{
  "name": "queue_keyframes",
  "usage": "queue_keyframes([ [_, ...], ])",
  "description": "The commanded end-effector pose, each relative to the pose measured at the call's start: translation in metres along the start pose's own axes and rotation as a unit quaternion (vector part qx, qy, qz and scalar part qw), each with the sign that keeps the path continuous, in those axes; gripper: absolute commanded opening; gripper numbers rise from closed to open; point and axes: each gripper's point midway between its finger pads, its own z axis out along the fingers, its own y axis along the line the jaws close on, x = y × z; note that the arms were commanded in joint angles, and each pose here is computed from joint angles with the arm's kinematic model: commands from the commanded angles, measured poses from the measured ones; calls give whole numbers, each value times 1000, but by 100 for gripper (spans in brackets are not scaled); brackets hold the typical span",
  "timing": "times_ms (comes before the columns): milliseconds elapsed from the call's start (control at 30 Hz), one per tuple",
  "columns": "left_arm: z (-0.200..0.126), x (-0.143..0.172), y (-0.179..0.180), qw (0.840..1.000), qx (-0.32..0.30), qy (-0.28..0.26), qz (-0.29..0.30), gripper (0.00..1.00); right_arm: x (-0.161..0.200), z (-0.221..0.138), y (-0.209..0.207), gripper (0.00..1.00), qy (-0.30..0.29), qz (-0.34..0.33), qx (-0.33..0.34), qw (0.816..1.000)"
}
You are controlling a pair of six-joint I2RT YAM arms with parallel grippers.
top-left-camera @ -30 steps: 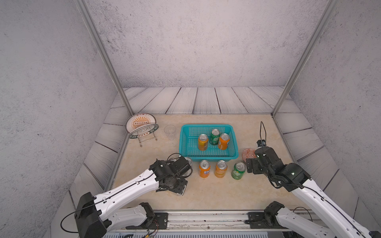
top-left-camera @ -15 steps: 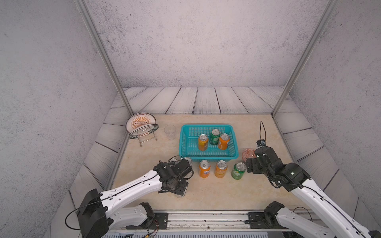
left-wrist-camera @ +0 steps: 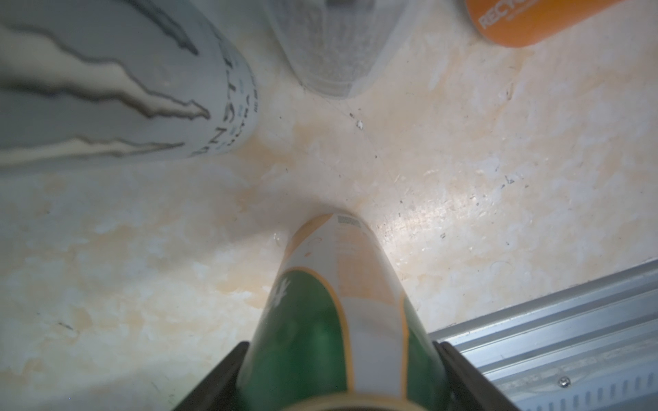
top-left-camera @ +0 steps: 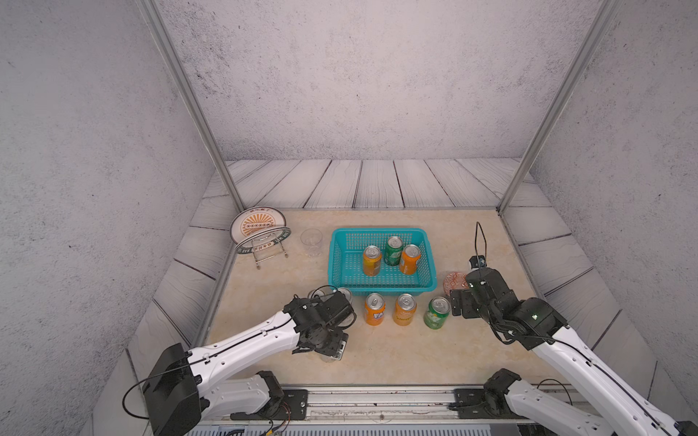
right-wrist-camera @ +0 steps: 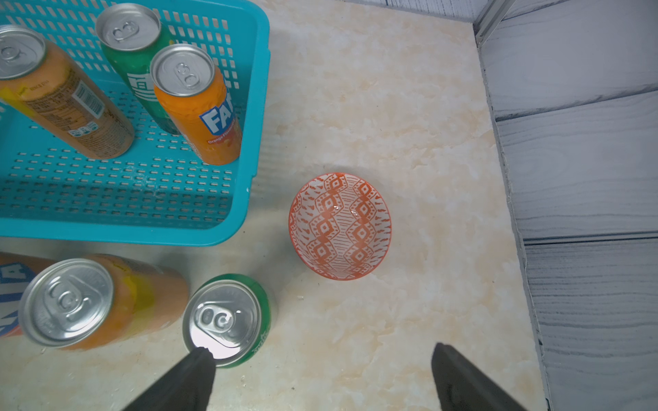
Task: Take out the drinks from the basket
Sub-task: Place the drink at the center of the board.
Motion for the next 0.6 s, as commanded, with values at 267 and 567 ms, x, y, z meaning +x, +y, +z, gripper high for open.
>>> queue_keyframes([
  [267,-31,-11,-2,999,7,-33,10,88,-7,-2,-2,99,-8,1,6,1000],
  [567,-98,-42,-8,989,34,-135,43,99,-12,-4,-1,99,-12,0,4,1000],
])
